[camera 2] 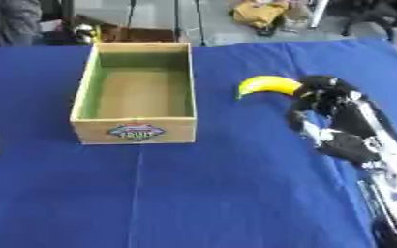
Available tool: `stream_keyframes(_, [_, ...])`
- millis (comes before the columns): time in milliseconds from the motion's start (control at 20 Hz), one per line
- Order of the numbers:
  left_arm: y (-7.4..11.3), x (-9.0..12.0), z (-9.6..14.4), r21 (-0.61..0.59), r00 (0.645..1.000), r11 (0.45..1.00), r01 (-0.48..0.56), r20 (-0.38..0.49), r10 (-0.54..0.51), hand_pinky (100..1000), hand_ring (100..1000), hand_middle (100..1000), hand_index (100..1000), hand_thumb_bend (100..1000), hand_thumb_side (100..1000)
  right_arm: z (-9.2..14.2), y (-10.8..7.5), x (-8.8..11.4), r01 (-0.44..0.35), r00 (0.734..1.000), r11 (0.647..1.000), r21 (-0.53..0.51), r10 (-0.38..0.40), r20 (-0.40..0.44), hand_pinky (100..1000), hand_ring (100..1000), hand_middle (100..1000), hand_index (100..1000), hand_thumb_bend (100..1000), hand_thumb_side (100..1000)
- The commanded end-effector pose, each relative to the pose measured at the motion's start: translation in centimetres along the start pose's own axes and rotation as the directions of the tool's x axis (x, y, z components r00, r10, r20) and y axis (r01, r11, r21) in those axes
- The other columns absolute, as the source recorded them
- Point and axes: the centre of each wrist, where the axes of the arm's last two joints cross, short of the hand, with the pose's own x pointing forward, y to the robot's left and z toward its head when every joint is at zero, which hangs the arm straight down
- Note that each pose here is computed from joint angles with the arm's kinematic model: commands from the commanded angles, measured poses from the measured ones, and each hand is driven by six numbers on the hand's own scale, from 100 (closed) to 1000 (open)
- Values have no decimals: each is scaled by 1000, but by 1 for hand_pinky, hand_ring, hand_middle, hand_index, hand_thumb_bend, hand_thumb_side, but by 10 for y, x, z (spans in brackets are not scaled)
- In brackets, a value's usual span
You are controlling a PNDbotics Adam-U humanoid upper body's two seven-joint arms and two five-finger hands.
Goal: Pick up objects on the table and place them in the box.
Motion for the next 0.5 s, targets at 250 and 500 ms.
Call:
stream_keyframes(250, [1, 4, -1, -17, 1000, 1000, 15, 5, -15, 650, 710, 631, 705, 260, 1000, -25, -57, 15, -241, 971, 967, 80, 241, 4, 646, 588, 619, 768, 438, 209])
stream_keyframes(500, [-1, 3, -2, -31, 1000, 999, 11, 1, -11, 650, 710, 631, 705, 259, 1000, -48, -90, 19, -328, 941, 932, 156, 337, -35, 663, 611, 629, 768, 438, 199])
